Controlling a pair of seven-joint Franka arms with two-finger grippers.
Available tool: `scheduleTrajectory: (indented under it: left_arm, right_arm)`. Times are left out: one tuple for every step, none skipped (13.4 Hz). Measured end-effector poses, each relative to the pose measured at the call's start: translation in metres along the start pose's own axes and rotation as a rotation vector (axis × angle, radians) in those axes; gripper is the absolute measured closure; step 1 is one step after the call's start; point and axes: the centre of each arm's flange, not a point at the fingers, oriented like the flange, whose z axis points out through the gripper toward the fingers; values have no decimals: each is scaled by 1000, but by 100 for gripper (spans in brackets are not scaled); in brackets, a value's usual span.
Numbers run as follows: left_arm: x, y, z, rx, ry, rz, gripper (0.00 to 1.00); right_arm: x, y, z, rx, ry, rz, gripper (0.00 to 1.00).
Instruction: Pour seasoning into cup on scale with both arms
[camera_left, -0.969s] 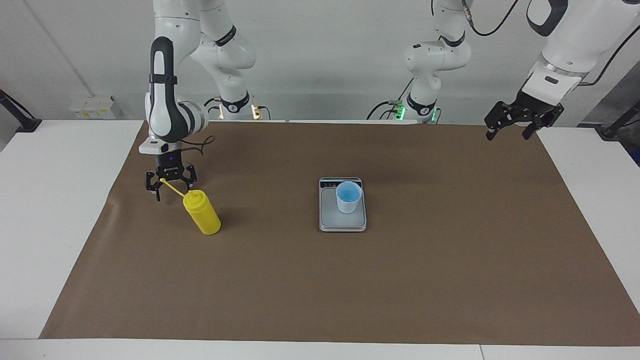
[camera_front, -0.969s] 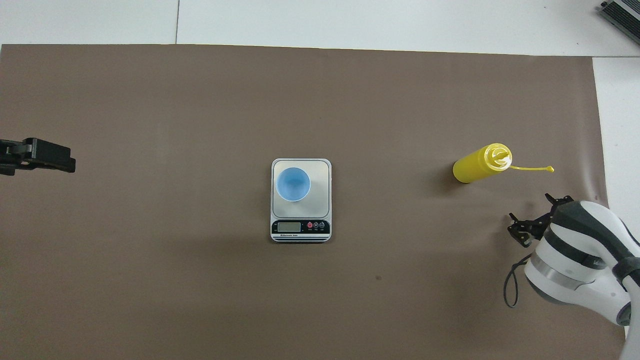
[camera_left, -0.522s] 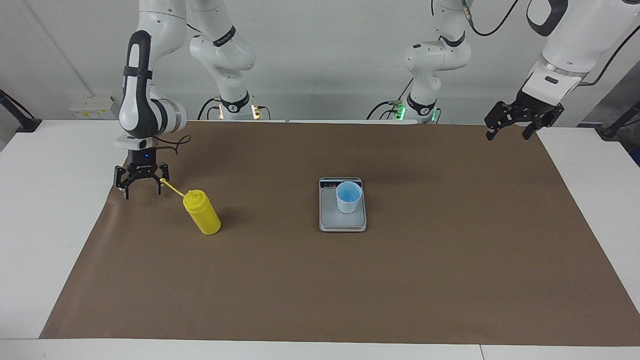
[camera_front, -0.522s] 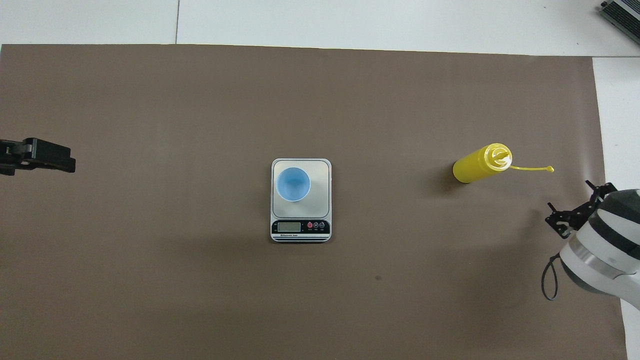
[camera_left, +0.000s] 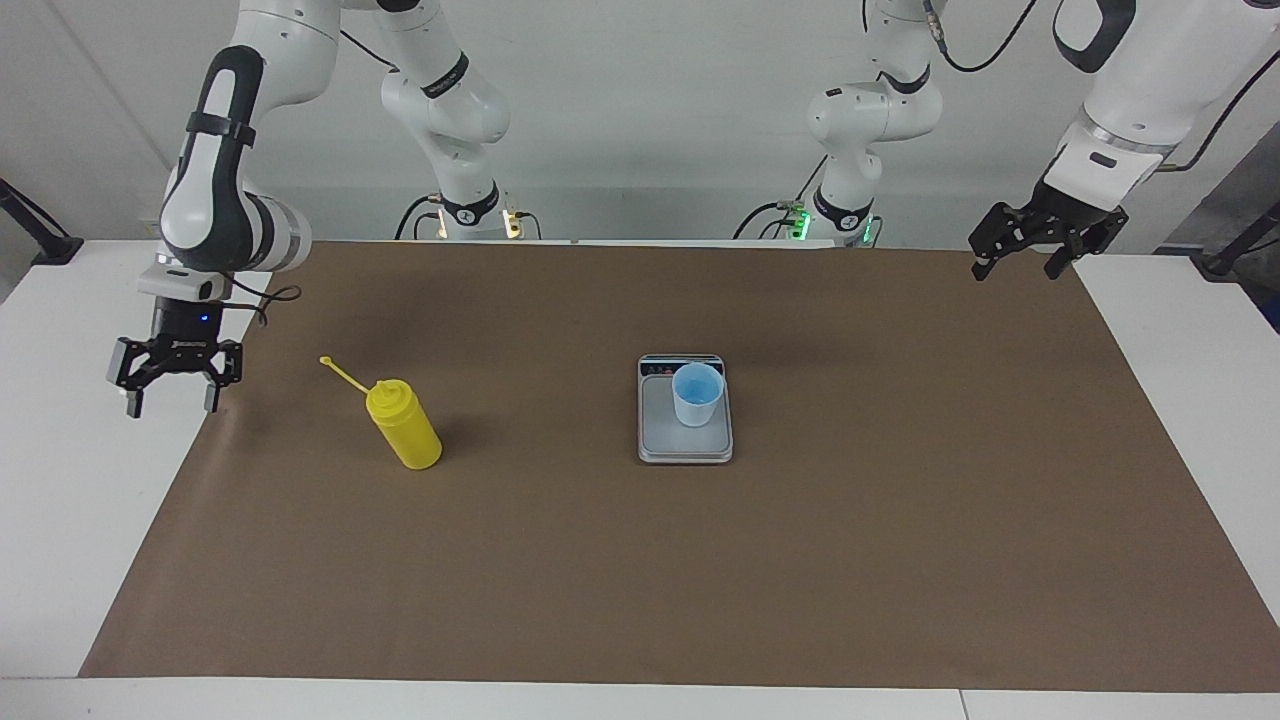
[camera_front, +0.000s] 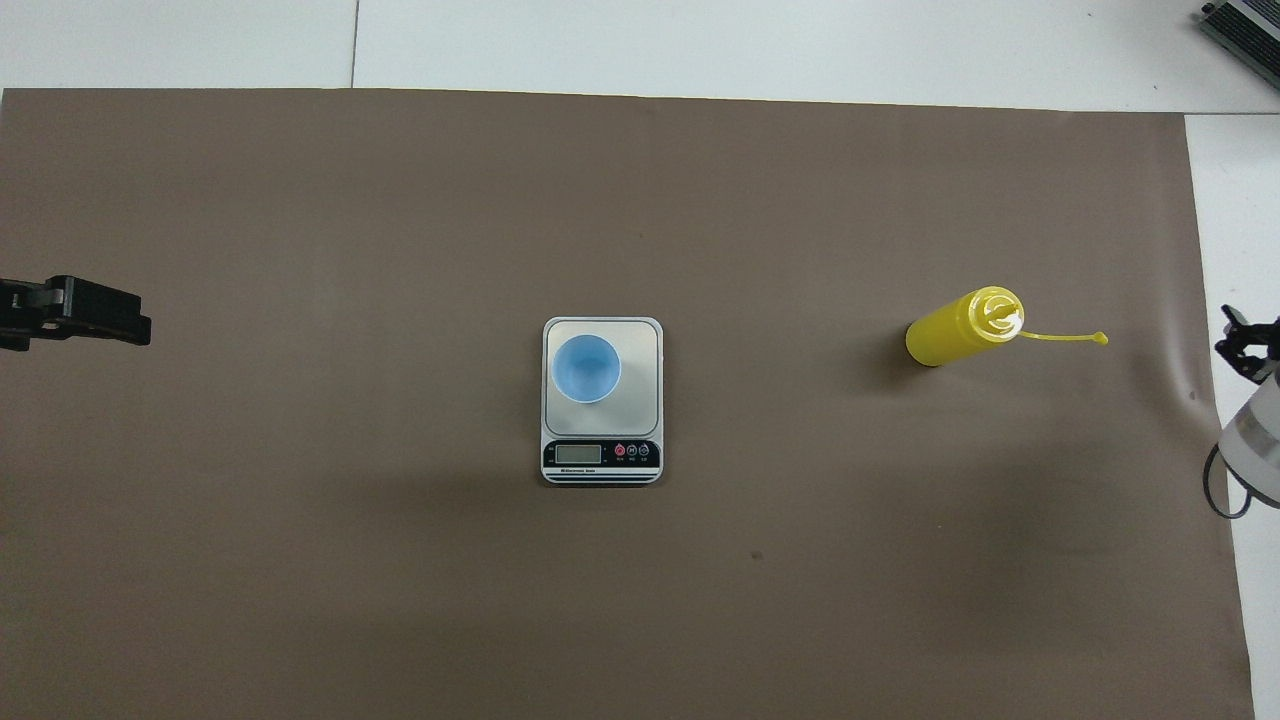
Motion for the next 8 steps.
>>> scheduleTrajectory:
  left_arm:
    - [0,0,0,0,0,0,0]
    - [0,0,0,0,0,0,0]
    - [0,0,0,0,0,0,0]
    - [0,0,0,0,0,0,0]
    - [0,0,0,0,0,0,0]
    - [0,0,0,0,0,0,0]
    - [0,0,0,0,0,0,0]
    - [0,0,0,0,0,0,0]
  right_arm:
    - [2,22,4,-25,20,-69,0]
    - [5,42,6,-46,38,-129,0]
    - [9,60,9,-65,55,-182,0]
    - [13,77,10,-85,69,-232,0]
    - [18,92,10,-106,78,-276,0]
    - [24,106,8,-126,83,-315,0]
    - [32,117,5,-145,89,-347,0]
    - [43,125,2,-161,98,-377,0]
